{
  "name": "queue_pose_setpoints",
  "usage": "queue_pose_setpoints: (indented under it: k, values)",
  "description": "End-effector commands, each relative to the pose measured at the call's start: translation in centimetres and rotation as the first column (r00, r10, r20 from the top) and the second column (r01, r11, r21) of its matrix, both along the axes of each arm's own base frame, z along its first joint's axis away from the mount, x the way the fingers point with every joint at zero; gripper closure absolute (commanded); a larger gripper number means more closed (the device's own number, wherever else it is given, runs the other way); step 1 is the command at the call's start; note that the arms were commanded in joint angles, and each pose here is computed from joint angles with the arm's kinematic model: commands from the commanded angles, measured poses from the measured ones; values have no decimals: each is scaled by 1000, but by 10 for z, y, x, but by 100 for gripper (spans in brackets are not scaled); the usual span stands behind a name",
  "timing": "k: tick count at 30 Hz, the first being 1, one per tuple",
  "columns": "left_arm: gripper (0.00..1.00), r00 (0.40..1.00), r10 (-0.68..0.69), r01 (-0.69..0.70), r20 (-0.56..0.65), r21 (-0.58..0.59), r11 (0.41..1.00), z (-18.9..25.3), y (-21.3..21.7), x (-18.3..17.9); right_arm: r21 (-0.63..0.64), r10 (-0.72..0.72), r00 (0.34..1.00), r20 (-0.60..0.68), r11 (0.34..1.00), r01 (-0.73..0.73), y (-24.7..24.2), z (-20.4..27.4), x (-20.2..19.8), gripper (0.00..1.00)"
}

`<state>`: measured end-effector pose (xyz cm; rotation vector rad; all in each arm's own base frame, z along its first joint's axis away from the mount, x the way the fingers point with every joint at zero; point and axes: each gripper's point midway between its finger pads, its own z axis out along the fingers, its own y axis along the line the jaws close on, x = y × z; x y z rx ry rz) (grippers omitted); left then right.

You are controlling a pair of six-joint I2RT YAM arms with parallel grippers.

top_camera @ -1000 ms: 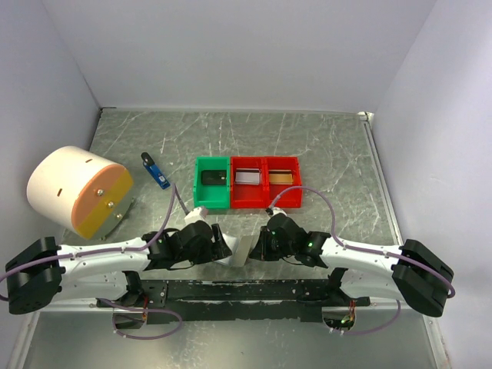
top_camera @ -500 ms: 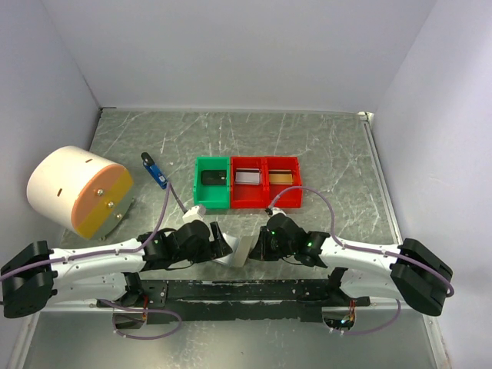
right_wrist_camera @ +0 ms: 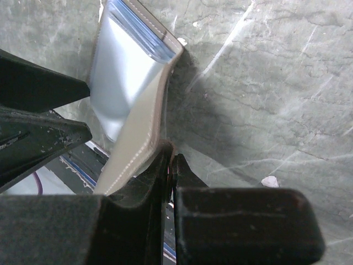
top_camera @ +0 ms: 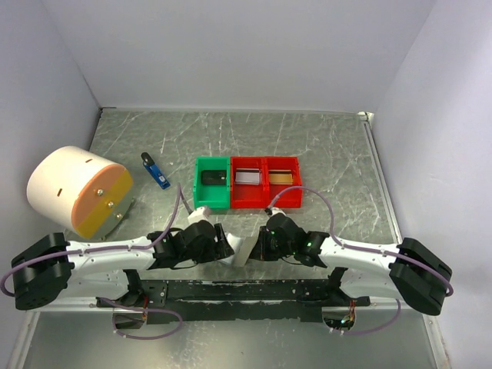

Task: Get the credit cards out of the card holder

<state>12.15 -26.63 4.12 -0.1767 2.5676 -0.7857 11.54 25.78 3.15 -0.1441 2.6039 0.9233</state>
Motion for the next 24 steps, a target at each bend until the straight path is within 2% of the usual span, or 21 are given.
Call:
queue_pose_setpoints:
  k: [1, 7, 16, 18, 21, 24]
  values:
    - [19, 998, -62, 65, 30, -101, 993, 18, -26, -2, 10, 9, 1000, -2, 1000, -9, 2, -3, -1, 95]
    - [19, 990, -122, 133, 64, -212, 968, 34, -45, -6, 12, 13, 1000, -11, 1000, -13, 3, -7, -2, 95]
    - [19, 978, -200, 210, 64, -284, 936, 36, -63, -16, -1, 8, 1000, -7, 1000, -8, 0, -8, -2, 94]
    - [22, 972, -229, 236, 60, -298, 925, 34, -66, -21, 7, -1, 1000, 2, 1000, 1, 0, -5, -1, 92]
    - [28, 964, -261, 263, 45, -294, 919, 28, -69, -26, 10, -22, 999, 36, 1000, 22, -3, 4, 5, 86]
    - [32, 959, -279, 279, 42, -296, 914, 24, -69, -30, -18, -60, 995, 75, 998, 61, -12, 16, 12, 70]
